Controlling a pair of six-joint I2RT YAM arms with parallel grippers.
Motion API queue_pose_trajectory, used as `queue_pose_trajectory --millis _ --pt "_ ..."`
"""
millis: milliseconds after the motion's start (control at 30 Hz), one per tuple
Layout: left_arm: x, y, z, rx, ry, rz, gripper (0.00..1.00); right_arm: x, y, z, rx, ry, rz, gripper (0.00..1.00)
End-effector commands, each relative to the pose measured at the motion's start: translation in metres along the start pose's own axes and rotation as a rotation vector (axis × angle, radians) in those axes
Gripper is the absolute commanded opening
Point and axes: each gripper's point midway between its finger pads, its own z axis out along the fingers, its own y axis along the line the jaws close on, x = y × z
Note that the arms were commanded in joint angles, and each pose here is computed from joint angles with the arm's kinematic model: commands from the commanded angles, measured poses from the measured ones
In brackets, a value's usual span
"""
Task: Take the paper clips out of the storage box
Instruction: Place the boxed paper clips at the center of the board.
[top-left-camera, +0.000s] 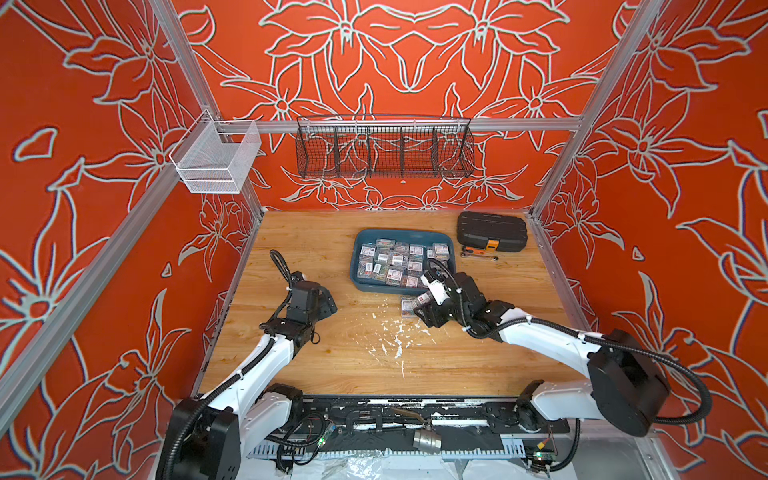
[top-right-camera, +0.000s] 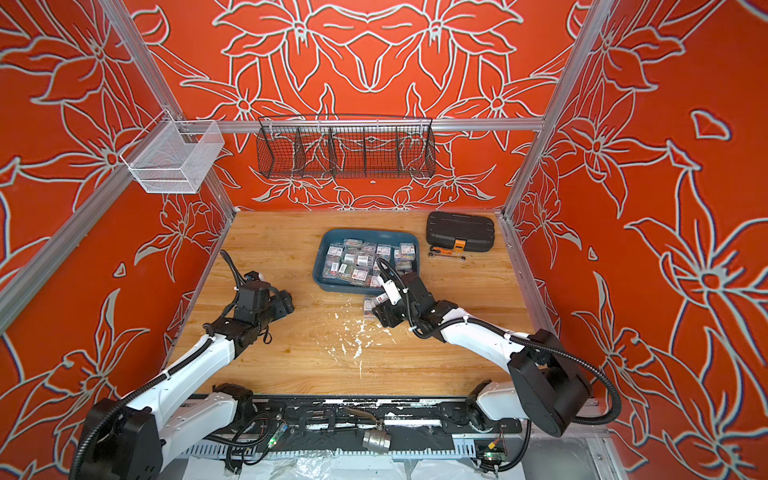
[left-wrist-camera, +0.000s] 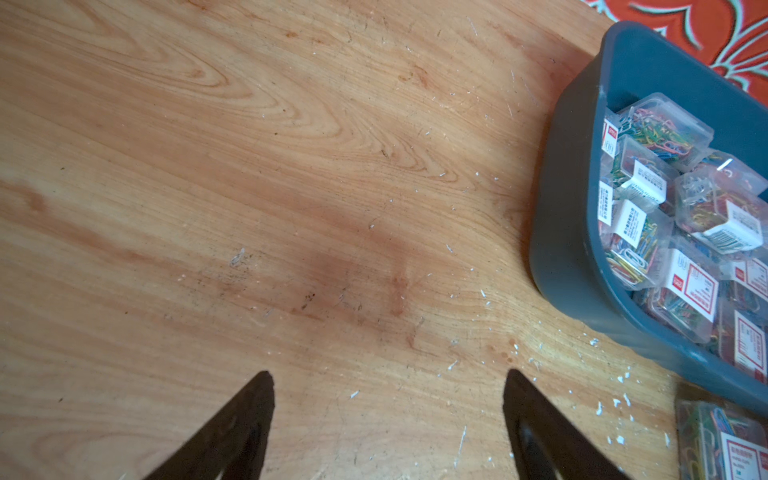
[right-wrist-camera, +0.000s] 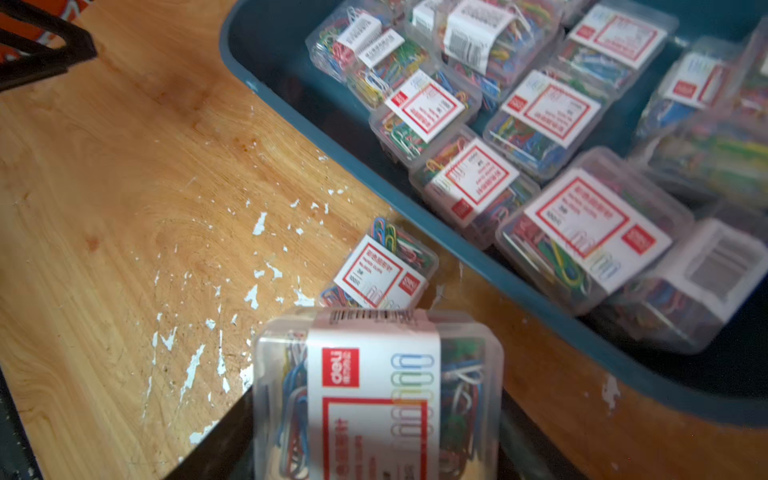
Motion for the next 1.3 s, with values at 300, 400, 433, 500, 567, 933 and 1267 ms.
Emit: queue_pose_trajectory --millis 300,400,433,500,567,933,1267 --pt "-0.001 0.003 -0.001 -0.015 -0.013 -0.016 0.84 0.032 -0.029 0.021 0.152 0.063 0.126 0.51" --pt "-0.001 0.002 0.001 -0.018 -0.005 -0.012 0.84 0.037 -0.036 0.023 0.185 0.068 0.120 0.52" --pt "-0.001 0.002 0.002 -0.020 -0.001 -0.012 0.84 0.039 -0.039 0.023 0.204 0.072 0.117 0.53" --pt "0.000 0.002 0.002 -0.023 0.005 -0.010 0.84 0.043 -0.045 0.024 0.233 0.078 0.113 0.55" --pt "-0.001 0.001 0.002 -0.022 0.005 -0.010 0.84 0.046 -0.047 0.026 0.248 0.091 0.118 0.56" --pt "-0.001 -0.002 0.003 -0.001 0.004 -0.002 0.84 0.056 -0.053 0.022 0.283 0.104 0.226 0.73" --pt "-0.001 -0.005 0.002 0.021 -0.003 0.003 0.84 0.076 -0.056 -0.023 0.329 0.046 0.502 0.98"
